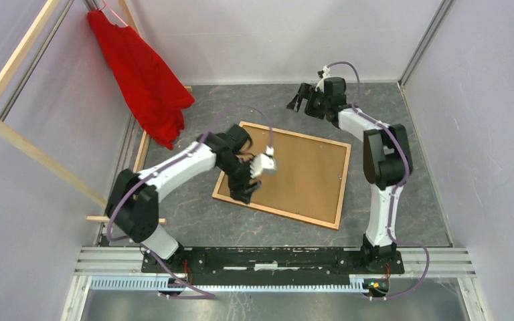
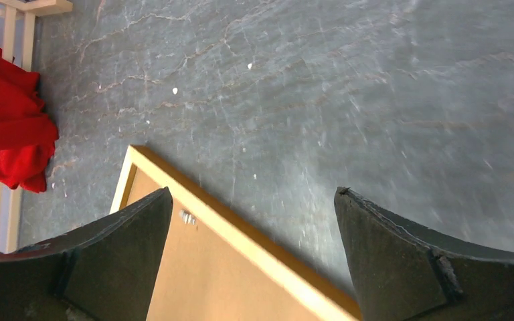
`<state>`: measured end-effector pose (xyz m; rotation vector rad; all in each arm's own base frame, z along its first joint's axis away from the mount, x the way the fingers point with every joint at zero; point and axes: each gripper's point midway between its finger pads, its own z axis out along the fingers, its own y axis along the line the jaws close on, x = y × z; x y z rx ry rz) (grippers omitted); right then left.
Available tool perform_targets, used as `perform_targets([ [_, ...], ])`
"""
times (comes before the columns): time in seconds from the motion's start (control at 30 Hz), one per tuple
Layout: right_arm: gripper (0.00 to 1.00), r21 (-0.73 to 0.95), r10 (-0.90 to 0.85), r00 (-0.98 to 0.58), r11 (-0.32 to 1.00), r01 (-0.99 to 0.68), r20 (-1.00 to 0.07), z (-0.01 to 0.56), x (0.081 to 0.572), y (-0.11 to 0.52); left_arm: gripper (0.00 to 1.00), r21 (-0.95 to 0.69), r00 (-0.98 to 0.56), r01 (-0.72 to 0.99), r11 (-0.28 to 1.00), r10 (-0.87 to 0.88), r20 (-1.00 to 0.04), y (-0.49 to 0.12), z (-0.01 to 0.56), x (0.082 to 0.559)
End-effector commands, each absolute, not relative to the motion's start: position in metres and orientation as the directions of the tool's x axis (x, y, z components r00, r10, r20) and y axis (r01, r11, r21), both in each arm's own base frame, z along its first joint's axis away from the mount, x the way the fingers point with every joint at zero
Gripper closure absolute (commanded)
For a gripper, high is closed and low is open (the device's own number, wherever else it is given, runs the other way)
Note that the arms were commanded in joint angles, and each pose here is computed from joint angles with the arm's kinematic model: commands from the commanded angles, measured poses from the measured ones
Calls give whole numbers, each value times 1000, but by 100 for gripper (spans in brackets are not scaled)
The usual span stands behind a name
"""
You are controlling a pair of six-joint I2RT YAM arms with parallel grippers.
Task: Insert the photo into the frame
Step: Adjust the photo frame at the center of the board, then install the photo frame at the center of the board.
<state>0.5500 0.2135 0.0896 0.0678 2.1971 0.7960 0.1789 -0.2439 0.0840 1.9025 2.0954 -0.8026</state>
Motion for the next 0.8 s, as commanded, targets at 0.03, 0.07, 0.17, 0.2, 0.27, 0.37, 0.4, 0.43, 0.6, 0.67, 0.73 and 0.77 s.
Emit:
perform_targets([
  [0.03,2,499,261,-595,822,-276,-760,147,500,209,29,-141,-236,972,189,768,-596,-194,127,255],
  [0.07,2,539,304,-593,798,-269,-746,147,486,207,32,-137,-289,956,260,742,-605,-182,127,275],
  [0.17,2,706,425,-627,641,-301,-653,152,453,214,45,-229,-510,843,487,584,-632,-145,124,328],
  [0.2,2,728,439,-628,606,-322,-643,157,445,219,49,-284,-559,812,510,537,-632,-141,120,336],
  [0.27,2,689,391,-626,637,-345,-675,157,430,237,56,-403,-675,719,566,430,-600,-130,109,346],
  [0.37,7,592,246,-644,701,-397,-724,149,399,285,60,-469,-736,660,586,381,-560,-128,86,348],
  [0.4,12,595,235,-653,693,-406,-720,146,386,302,61,-469,-742,653,595,377,-554,-127,79,348],
  [0.43,19,598,229,-658,687,-413,-717,142,374,317,62,-468,-750,643,607,374,-546,-125,72,348],
  [0.6,59,616,190,-700,662,-427,-689,115,330,378,65,-504,-774,622,600,370,-514,-126,53,339],
  [0.67,70,629,183,-719,655,-419,-670,104,320,398,65,-511,-773,624,591,375,-512,-127,50,335],
  [0.73,76,633,177,-729,653,-415,-661,96,315,415,66,-509,-772,627,589,382,-509,-126,47,332],
  [0.77,78,630,170,-734,659,-412,-658,92,312,420,66,-507,-773,626,593,384,-505,-124,45,332],
])
